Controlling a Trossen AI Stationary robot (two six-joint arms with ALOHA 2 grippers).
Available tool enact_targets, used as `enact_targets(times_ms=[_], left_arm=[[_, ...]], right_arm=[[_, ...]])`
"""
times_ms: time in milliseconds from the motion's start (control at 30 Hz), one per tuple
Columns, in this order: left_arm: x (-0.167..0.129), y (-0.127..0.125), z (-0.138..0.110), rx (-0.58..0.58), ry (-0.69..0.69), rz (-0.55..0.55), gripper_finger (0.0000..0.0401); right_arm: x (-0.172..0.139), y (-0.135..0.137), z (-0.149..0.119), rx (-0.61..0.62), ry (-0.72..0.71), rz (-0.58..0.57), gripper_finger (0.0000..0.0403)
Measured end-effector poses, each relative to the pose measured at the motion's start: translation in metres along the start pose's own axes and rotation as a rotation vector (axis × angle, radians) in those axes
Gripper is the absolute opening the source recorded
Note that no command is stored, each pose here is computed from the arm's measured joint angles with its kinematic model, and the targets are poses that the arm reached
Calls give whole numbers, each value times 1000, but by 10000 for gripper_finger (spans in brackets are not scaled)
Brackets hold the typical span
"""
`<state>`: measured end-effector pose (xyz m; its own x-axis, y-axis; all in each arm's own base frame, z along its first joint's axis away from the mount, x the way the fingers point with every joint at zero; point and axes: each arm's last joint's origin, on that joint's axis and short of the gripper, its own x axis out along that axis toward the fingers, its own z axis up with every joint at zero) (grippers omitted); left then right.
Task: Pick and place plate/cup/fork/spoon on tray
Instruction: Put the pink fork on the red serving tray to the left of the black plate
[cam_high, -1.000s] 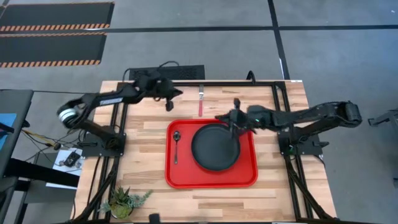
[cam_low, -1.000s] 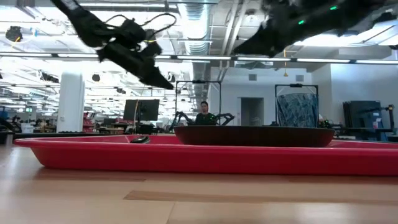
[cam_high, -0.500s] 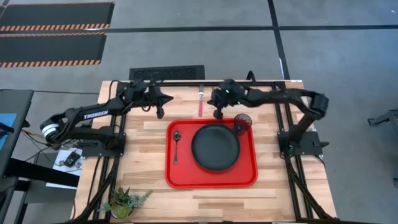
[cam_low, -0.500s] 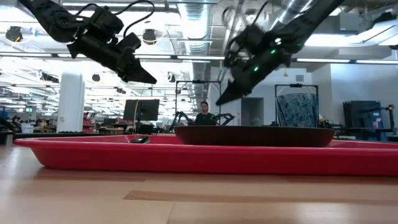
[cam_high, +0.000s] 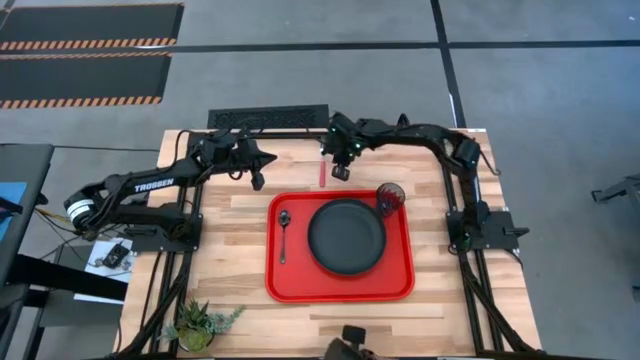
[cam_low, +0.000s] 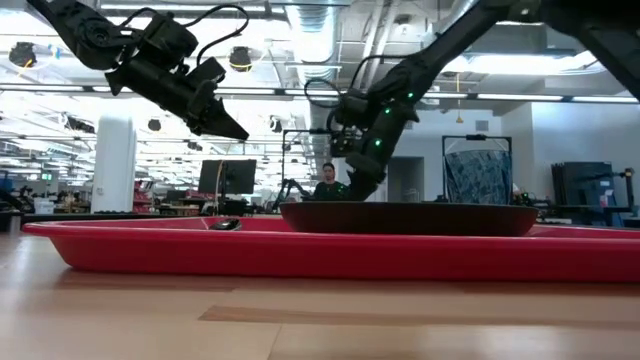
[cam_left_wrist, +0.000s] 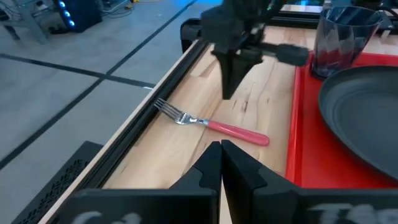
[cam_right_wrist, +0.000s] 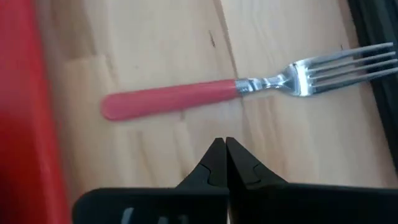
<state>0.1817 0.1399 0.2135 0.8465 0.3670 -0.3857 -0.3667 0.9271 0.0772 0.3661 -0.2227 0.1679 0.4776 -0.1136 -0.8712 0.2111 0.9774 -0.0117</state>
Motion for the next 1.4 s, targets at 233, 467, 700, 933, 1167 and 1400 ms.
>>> enact_targets(times_ms=[233, 467, 700, 933, 1167, 1400], left_arm=[[0, -1, 0, -2, 1, -1, 0], [0, -1, 0, 7, 6, 3, 0], [0, -1, 0, 5, 6, 6, 0], [1, -1, 0, -2, 6, 6, 0], [1, -1, -1, -7, 13, 5, 0], [2, -2, -1, -17, 11, 8, 0]], right_arm=[[11, -24, 9, -112, 48, 3, 3], [30, -36, 7, -149, 110, 45, 2], [36, -32, 8, -315, 102, 59, 2], [38, -33, 12, -521, 73, 27, 2], [38, -33, 13, -604, 65, 24, 3], [38, -35, 15, -708, 47, 17, 3]])
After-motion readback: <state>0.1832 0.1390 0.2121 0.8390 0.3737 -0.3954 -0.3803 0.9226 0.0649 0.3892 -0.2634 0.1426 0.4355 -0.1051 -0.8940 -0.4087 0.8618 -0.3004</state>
